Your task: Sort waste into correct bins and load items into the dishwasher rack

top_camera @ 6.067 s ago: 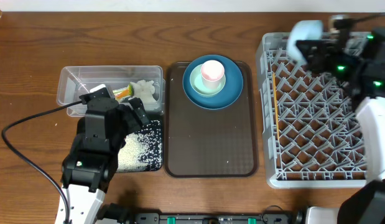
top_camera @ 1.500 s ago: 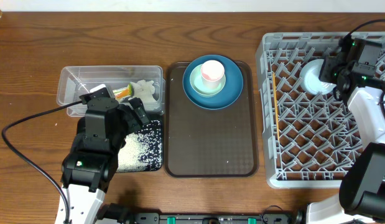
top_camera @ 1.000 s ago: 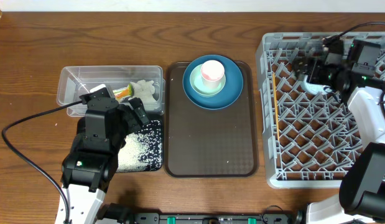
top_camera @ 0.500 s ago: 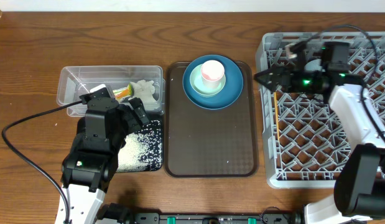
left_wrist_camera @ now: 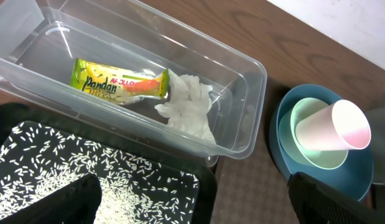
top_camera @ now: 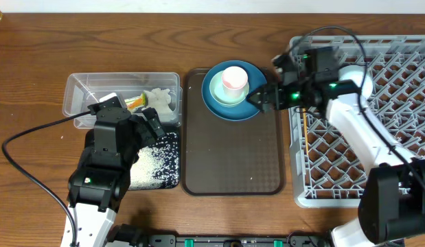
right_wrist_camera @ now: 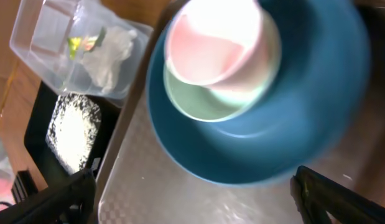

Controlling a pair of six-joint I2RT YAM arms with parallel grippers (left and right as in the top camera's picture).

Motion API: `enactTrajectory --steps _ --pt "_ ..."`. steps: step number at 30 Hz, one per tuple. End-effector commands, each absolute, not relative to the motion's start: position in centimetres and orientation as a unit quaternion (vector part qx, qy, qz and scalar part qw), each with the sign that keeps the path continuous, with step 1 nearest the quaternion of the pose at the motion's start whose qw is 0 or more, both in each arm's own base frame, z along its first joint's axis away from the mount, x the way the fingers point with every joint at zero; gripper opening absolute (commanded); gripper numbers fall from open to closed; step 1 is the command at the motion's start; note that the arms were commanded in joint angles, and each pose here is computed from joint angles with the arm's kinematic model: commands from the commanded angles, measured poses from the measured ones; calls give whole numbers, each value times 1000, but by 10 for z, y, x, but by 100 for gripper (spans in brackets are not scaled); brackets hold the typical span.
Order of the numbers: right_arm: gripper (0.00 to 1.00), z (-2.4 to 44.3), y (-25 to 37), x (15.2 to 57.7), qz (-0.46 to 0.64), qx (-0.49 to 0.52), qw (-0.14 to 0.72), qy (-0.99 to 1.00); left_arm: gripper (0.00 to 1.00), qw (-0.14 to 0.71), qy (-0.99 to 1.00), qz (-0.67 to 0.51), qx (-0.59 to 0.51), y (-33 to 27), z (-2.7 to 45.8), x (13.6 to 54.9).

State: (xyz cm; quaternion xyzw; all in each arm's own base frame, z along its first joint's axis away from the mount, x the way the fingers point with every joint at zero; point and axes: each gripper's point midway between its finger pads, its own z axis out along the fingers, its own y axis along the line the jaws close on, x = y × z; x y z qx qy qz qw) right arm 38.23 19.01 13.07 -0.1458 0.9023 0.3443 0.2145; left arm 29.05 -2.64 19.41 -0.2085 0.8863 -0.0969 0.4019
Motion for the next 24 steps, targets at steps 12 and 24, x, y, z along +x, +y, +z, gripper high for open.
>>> enactTrajectory --steps 12,24 --pt "99 119 226 368 279 -186 217 917 98 410 881 -99 -215 -25 197 294" --pt "62 162 207 360 311 -130 227 913 91 307 906 -268 -111 -107 176 292"
